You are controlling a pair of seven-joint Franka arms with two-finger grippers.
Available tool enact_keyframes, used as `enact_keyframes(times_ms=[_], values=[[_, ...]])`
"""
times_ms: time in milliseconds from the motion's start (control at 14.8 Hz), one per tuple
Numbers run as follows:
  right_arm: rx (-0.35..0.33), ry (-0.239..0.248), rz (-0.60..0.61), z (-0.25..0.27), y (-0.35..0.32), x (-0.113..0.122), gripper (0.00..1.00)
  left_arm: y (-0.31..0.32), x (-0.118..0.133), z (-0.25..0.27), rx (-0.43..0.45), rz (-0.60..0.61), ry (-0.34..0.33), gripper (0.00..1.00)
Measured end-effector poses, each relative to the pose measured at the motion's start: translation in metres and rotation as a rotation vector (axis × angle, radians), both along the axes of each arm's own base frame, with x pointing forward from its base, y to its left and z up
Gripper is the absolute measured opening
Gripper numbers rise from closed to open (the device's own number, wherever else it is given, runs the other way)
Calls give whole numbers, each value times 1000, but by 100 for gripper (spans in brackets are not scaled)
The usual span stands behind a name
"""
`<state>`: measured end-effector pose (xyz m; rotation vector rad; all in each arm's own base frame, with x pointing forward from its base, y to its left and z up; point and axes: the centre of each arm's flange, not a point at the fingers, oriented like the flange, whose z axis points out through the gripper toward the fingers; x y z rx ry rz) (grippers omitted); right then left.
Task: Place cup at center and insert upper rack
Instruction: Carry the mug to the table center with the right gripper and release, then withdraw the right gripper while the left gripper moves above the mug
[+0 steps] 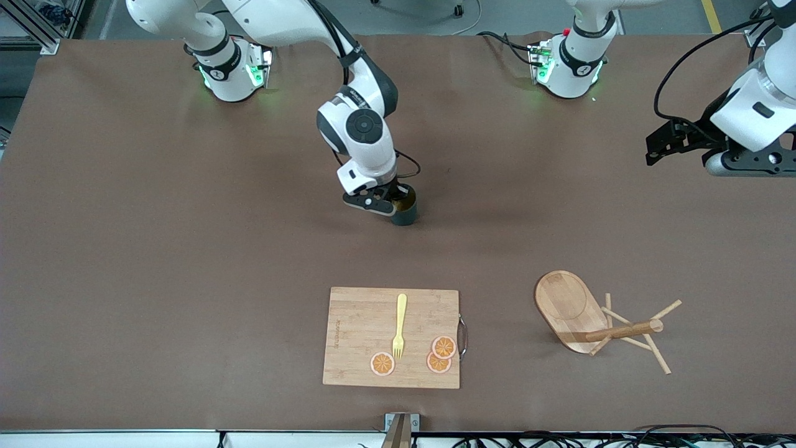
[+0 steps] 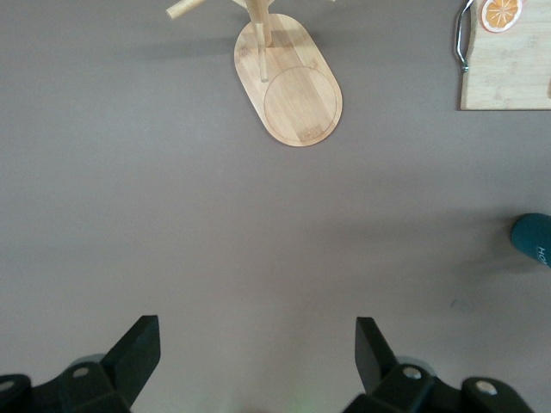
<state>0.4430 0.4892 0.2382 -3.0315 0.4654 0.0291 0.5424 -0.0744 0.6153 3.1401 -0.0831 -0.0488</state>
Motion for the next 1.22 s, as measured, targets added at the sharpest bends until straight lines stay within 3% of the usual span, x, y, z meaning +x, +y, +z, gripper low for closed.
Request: enact_keyframes(times_ms=[271, 338, 609, 947, 1218], values=[[-6, 2, 11, -6, 8, -1, 7, -3, 9, -12, -3, 17, 2, 100], [-9, 3, 12, -9, 9, -1, 13, -10, 12, -17, -4, 21, 5, 100], [-33, 12, 30, 11, 17, 11, 51, -55, 21, -41, -10, 75, 15, 100], [-54, 46, 134, 98, -3, 61, 99, -127, 20, -76, -8, 177, 44, 100], [-50, 82, 248, 161, -86, 107, 100, -202, -2, -97, 19, 352, 63, 100]])
